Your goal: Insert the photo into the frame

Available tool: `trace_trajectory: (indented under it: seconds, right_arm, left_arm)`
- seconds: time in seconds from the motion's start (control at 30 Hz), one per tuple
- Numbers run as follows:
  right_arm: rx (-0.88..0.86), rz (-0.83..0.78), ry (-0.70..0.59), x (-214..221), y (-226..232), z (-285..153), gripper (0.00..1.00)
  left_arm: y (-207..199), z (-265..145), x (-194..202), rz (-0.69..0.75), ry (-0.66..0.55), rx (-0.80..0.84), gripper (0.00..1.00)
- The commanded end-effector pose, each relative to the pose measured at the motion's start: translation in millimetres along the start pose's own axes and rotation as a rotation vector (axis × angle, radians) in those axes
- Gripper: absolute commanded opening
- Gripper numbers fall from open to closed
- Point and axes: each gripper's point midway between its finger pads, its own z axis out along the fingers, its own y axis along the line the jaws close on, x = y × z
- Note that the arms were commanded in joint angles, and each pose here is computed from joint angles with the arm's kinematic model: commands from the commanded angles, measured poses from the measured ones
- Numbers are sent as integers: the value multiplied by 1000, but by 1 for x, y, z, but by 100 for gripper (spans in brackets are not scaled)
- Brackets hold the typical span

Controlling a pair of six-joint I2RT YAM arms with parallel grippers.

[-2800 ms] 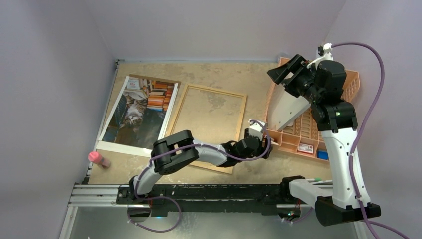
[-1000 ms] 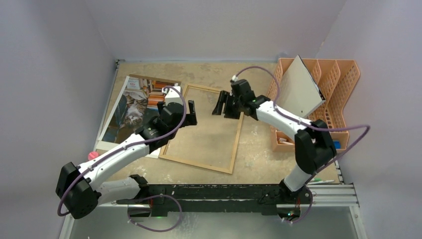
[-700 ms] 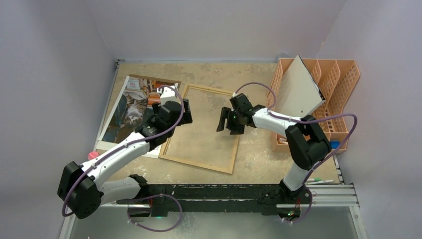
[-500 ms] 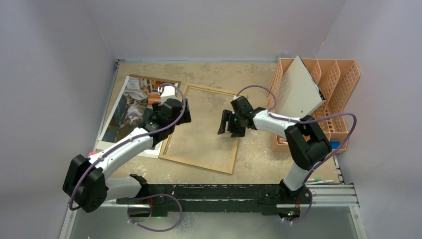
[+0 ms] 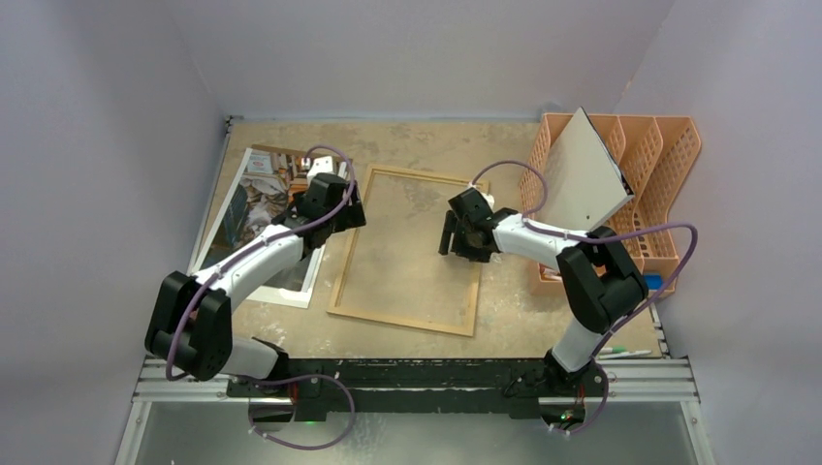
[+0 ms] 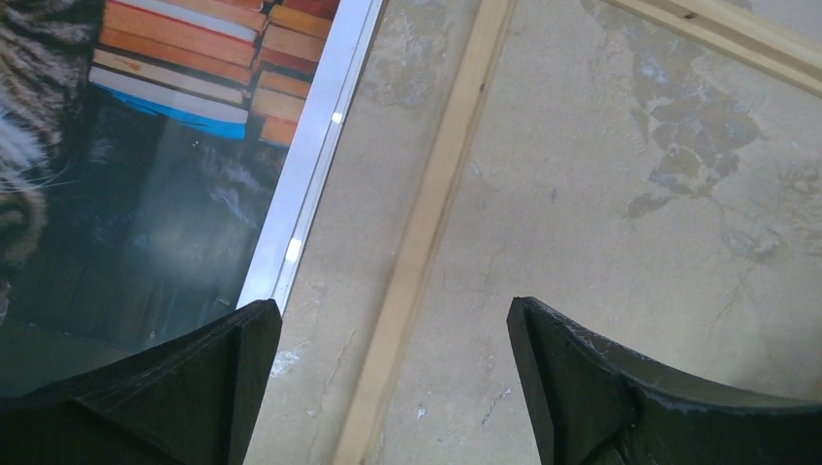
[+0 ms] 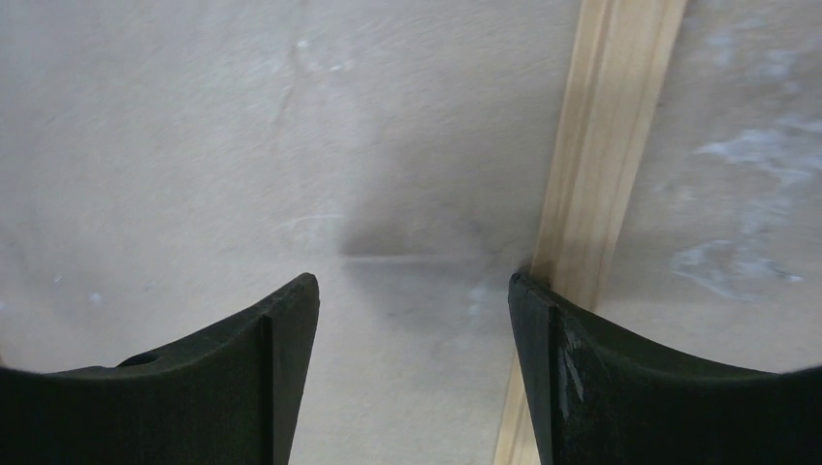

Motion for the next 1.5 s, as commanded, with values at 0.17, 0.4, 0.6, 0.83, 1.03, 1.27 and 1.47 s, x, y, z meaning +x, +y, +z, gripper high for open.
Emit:
trace_trajectory:
  seconds: [0.17,0.4,0.6,0.83,1.03,1.27,1.47]
  right_arm:
    - [319,32,-47,-2,-67,-18,75]
    - [-225,-17,-146,-55,56,-45,75]
    - [-495,52,-86,-72,155,-48,69]
    - [-590,75,-101,-96,231,-37,67]
    - [-628,90,-151,-117,257,-15,65]
    - [-615,-59,-189,-134,272,6,63]
    - [-621,-126,-221,-141,277,18,64]
  left_arm:
    - [20,12,-15,-56,31,-23,92]
    - [55,29,-18,-79,95,-95,90]
    - [86,54,-18,-174,160,-115,87]
    - [113,79,-47,-252,118,-134,86]
    - [134,111,-75,-317,52,-146,85]
    - [180,132,-93,-312,-2,-297,84]
    - [187,149,-66,-296,107,-297,86]
